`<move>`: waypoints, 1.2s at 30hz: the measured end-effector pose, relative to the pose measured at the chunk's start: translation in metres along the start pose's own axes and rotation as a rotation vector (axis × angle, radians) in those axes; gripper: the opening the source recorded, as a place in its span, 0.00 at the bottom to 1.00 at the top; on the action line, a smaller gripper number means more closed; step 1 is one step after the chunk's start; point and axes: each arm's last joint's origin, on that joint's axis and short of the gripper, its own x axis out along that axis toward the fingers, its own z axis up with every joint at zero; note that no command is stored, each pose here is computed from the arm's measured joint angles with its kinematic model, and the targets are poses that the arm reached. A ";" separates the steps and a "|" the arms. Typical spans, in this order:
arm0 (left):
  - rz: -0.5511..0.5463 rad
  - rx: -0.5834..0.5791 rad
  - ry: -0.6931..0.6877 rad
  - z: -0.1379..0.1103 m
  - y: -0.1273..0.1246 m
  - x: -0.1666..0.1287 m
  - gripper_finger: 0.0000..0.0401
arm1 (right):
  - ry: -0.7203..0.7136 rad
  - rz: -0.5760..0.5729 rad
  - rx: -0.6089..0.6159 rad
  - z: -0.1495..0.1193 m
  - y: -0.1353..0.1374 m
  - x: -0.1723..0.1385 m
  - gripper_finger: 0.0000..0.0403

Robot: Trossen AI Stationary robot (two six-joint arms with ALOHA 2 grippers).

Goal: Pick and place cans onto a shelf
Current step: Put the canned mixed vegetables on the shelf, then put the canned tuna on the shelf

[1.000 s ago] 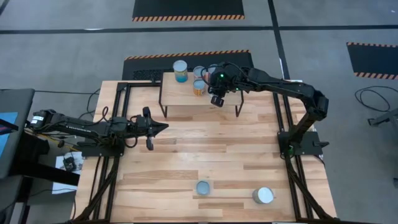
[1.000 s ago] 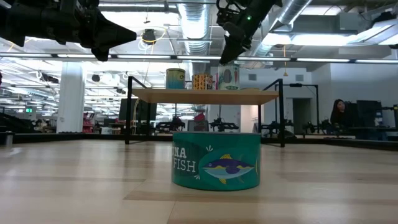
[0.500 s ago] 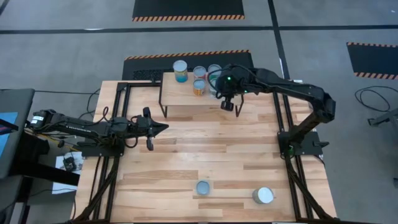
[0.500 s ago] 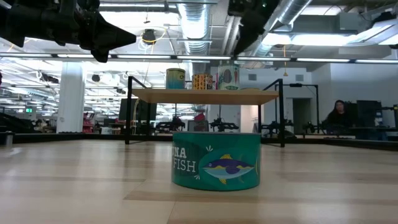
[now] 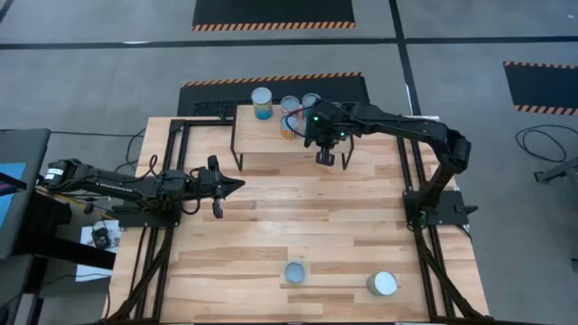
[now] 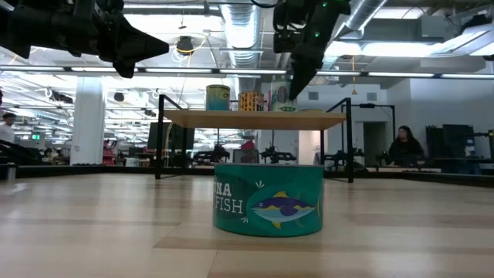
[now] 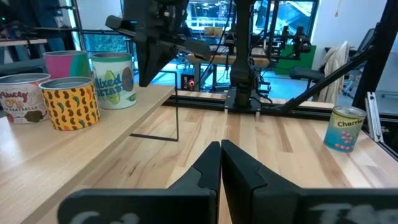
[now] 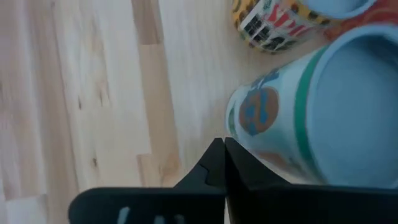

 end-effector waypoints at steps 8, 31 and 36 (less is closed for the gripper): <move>0.000 0.000 -0.001 0.000 0.000 0.000 0.00 | -0.024 -0.056 0.005 0.004 -0.003 0.001 0.02; -0.004 0.006 0.001 0.000 0.000 0.000 0.00 | -0.349 0.044 -0.155 -0.014 0.060 -0.043 0.01; -0.018 0.003 0.004 0.000 -0.001 0.000 0.00 | -0.543 0.147 -0.182 -0.048 0.098 -0.030 0.01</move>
